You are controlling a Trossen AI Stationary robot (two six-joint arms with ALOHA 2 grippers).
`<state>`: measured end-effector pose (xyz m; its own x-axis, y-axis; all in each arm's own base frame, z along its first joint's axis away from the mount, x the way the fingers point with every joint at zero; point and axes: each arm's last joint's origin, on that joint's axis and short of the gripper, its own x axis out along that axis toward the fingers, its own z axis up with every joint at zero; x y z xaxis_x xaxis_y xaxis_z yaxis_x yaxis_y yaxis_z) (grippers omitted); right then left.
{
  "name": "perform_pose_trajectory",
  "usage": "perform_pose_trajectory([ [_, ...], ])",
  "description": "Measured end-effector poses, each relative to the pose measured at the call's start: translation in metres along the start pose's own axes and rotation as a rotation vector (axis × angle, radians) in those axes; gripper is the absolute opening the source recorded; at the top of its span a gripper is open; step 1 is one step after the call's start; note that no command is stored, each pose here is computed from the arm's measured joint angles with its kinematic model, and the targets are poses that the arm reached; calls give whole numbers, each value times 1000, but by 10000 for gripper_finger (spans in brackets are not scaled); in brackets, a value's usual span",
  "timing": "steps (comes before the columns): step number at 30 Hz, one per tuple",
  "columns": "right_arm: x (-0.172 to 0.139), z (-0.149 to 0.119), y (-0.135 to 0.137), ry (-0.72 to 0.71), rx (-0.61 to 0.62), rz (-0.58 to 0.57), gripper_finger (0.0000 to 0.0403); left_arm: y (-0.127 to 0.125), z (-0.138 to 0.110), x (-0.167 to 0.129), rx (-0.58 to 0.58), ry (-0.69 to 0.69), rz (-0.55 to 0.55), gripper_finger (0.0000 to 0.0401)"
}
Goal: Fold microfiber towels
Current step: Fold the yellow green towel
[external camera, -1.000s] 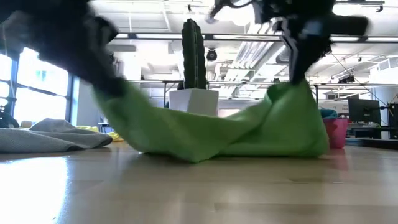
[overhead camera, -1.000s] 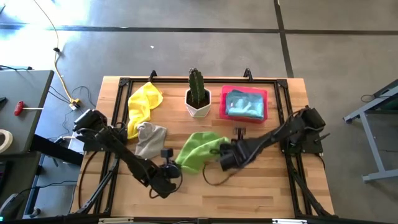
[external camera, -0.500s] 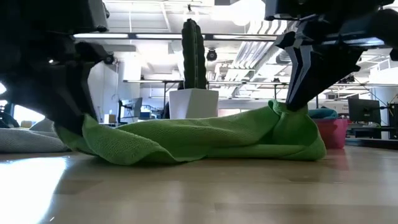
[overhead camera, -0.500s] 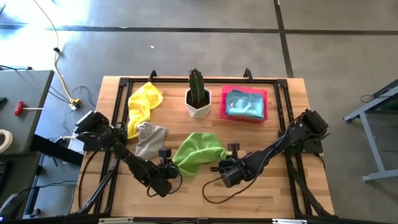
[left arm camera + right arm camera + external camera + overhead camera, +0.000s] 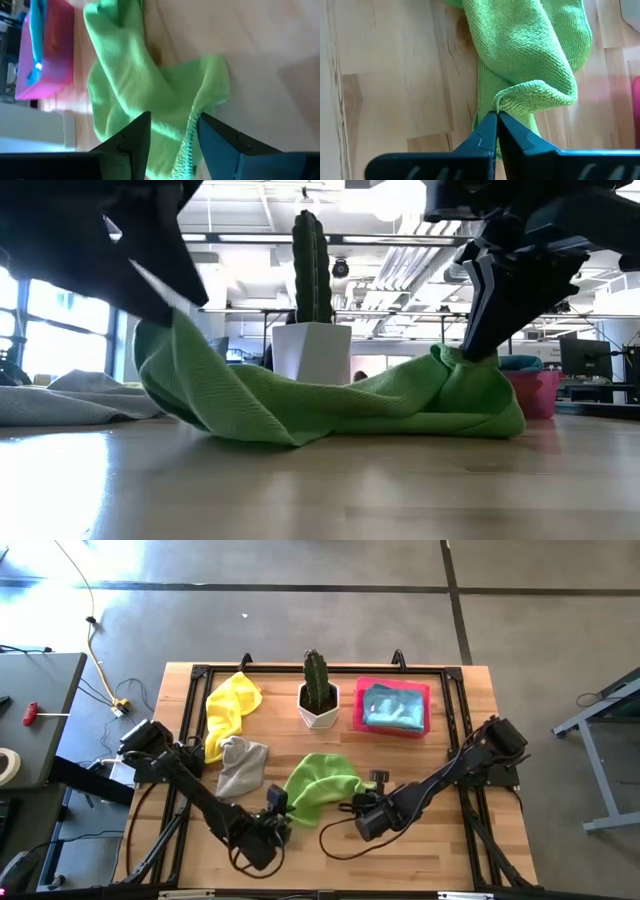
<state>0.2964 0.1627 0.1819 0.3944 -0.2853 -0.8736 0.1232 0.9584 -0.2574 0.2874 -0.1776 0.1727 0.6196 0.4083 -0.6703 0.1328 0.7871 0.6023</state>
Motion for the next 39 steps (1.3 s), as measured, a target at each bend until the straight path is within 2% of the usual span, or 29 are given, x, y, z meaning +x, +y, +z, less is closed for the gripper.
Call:
perform_pose_trajectory([
  [3,4,-1,3,8,5,-8,0,-1,-2,-3,48,5,70,148],
  [7,13,-3,7,24,-6,-20,0,9,-17,1,30,58,311,149],
  [9,17,-4,9,32,-14,-25,0,16,-26,7,-9,116,327,149],
  [15,20,-7,13,43,-28,-24,0,23,-44,18,-162,329,121,144],
  [20,20,-8,14,50,-34,-25,0,21,-41,14,-145,344,54,139],
  [25,19,-9,14,57,-37,-22,0,17,-19,-2,-80,249,45,139],
  [29,19,-9,14,65,-38,-16,0,13,2,-13,-96,119,36,139],
  [36,19,-9,14,65,-38,-16,0,-13,13,6,-51,-69,-118,138],
  [39,19,-9,14,65,-38,-16,0,-22,23,11,-62,-158,-144,138],
])
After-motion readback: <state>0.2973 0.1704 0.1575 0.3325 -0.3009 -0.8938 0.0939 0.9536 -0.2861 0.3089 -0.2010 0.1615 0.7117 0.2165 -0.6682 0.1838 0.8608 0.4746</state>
